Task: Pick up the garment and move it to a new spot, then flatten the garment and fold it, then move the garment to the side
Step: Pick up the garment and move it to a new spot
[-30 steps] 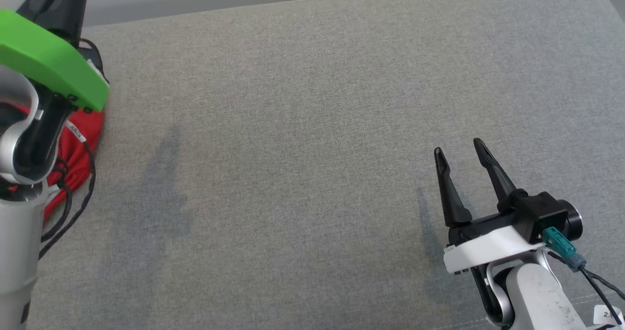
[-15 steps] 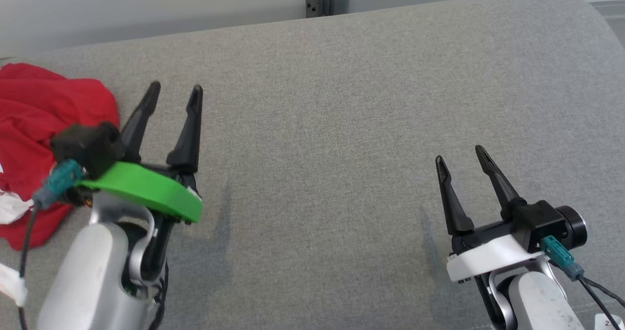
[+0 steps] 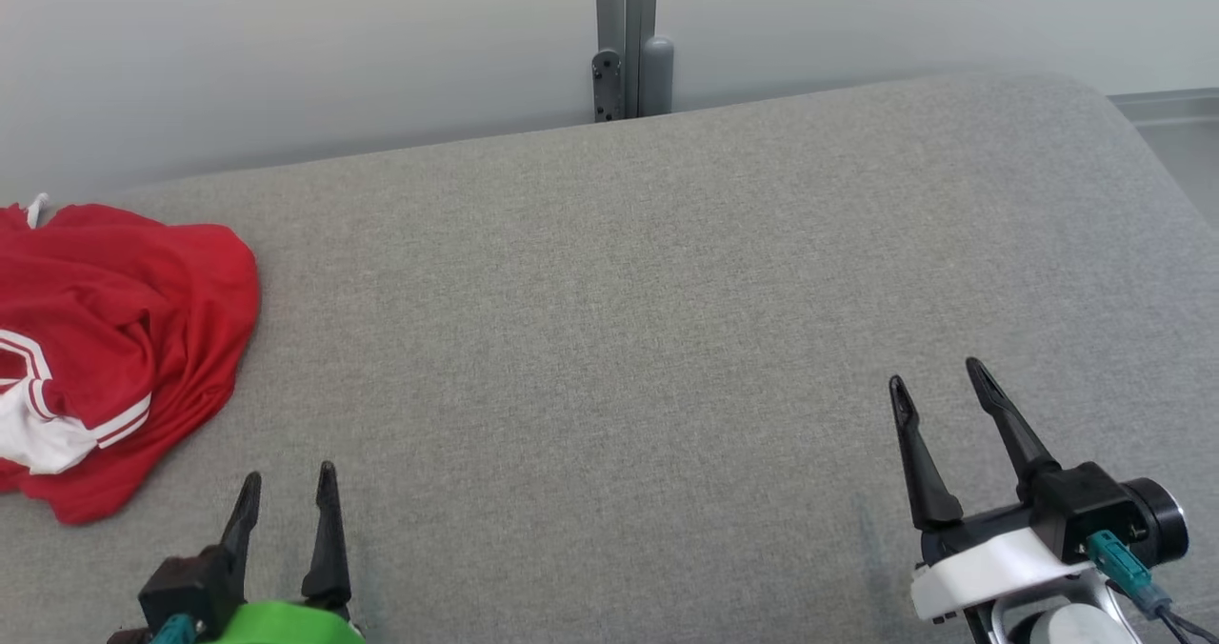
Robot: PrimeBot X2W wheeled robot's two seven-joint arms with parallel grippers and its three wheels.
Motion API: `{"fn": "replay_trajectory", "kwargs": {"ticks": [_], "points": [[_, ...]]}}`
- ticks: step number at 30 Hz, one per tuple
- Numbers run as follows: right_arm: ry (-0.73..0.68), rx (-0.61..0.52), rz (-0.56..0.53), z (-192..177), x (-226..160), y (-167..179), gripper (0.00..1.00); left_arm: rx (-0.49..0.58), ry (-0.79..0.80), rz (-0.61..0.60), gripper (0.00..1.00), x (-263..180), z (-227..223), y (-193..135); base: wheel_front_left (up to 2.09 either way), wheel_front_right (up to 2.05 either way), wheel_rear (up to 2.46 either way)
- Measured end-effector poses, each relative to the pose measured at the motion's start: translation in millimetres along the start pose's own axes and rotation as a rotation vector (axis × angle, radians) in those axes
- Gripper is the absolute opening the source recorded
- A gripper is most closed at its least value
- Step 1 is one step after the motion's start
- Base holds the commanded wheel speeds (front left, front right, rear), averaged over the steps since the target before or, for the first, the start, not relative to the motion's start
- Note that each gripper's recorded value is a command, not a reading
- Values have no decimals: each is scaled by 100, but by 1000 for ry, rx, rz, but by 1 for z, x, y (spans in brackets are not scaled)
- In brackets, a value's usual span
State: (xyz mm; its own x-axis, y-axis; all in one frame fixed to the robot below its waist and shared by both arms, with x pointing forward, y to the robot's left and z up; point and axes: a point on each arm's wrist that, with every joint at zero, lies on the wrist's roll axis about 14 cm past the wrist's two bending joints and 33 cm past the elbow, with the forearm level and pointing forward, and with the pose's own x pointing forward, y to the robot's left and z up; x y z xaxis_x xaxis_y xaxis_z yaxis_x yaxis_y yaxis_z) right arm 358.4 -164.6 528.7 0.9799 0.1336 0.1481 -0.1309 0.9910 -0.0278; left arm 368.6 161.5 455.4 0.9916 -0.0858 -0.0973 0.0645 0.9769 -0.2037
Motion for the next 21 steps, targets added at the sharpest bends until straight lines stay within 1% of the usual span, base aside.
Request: {"fn": "replay_trajectory", "kwargs": {"ticks": [2, 3, 7, 8, 11, 16, 21], "points": [[-1, -4, -13, 1, -6, -4, 100, 20, -9, 19, 100, -11, 1, 8, 0, 0, 0], [-2, -5, -17, 2, -8, -5, 100, 12, -14, 39, 100, -16, 1, 13, 0, 0, 0], [-5, -8, -20, 3, -11, -6, 100, 8, -34, 55, 100, -27, 4, 19, 0, 0, 0], [-7, -8, -19, 4, -11, -6, 100, 21, -42, 59, 100, -28, 6, 21, 0, 0, 0], [-6, -5, -15, 3, -9, -4, 100, 15, -65, 82, 100, -30, 12, 28, 0, 0, 0], [1, 3, 3, 0, -7, 2, 100, 33, -74, 75, 100, -30, 14, 27, 0, 0, 0], [10, 13, 44, -4, -1, 15, 100, 39, -114, 100, 100, -31, 26, 36, 0, 0, 0]]}}
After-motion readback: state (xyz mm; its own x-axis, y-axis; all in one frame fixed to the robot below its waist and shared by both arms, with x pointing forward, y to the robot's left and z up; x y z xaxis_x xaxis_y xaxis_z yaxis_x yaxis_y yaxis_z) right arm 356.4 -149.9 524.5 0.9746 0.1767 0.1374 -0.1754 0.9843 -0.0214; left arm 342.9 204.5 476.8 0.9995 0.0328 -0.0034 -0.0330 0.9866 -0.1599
